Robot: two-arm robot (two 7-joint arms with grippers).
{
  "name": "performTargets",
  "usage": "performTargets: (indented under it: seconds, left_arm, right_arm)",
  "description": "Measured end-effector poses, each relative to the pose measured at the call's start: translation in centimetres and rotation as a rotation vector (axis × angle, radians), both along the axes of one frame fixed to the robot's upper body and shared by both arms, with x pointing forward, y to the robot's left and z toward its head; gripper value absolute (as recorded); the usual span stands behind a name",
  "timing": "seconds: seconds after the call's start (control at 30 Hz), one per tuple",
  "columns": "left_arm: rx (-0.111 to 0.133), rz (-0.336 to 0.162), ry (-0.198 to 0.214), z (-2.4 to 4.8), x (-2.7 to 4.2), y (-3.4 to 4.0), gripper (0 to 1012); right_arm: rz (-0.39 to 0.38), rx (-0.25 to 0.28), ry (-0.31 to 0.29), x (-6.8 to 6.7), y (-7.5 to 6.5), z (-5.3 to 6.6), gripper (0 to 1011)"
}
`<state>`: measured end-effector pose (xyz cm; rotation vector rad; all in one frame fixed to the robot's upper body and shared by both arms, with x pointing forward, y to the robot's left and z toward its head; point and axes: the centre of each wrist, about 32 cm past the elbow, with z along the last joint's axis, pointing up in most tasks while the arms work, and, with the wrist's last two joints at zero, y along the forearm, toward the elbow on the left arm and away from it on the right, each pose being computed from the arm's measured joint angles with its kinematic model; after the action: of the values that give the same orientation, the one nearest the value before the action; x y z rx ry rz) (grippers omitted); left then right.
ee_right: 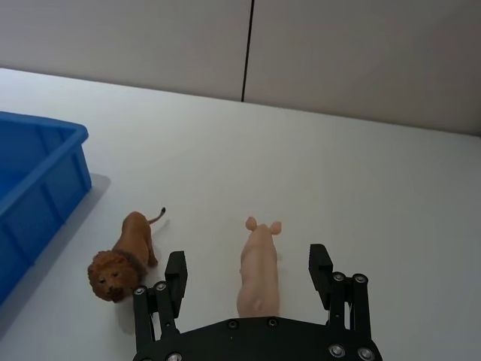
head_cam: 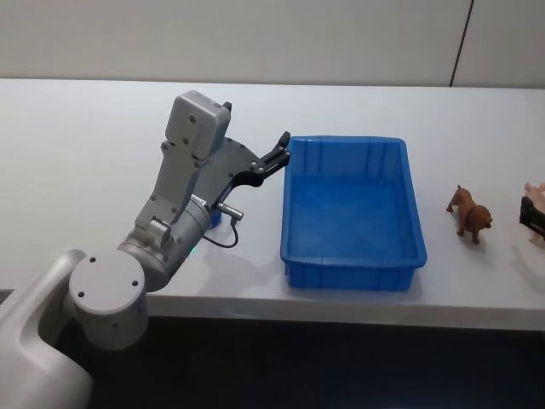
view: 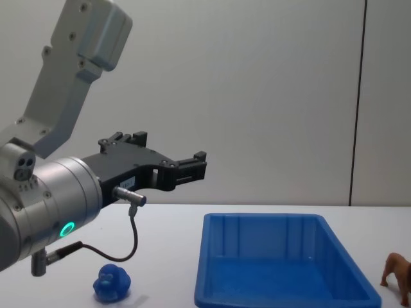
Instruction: Pick up the two dolls from the table and place them into the box.
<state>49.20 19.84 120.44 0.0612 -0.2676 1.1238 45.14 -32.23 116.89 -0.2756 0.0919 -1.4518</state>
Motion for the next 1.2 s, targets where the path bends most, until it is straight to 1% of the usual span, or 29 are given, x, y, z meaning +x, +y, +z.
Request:
performTargets:
  seconds: [0.53, 0.97, 1.03, 1.07, 1.13, 1.2]
  left_arm:
    - [0.0, 0.0, 0.0, 0.0, 0.0, 0.0, 1001]
    - [0.0, 0.0, 0.0, 0.0, 0.0, 0.0, 1001]
    - [0.0, 0.0, 0.0, 0.0, 0.0, 0.0, 1001]
    - [0.0, 0.0, 0.0, 0.0, 0.0, 0.0, 1001]
    - [0.0, 0.0, 0.0, 0.0, 0.0, 0.0, 1001]
    - [0.0, 0.0, 0.0, 0.0, 0.0, 0.0, 1001]
  right_arm:
    - [-0.008, 0.046, 0.068, 1.5, -0.4, -1.6, 1000]
    - [-0.023, 0.076, 0.111, 2.5, -0.7, -2.6, 1000]
    - [-0.024, 0.083, 0.117, 2.7, -0.7, -2.7, 985]
    - [-0.024, 0.085, 0.118, 2.7, -0.8, -2.7, 947]
    - [-0.024, 0.089, 0.12, 2.8, -0.8, -2.8, 921]
    - [-0.025, 0.096, 0.124, 3.0, -0.9, -2.9, 860]
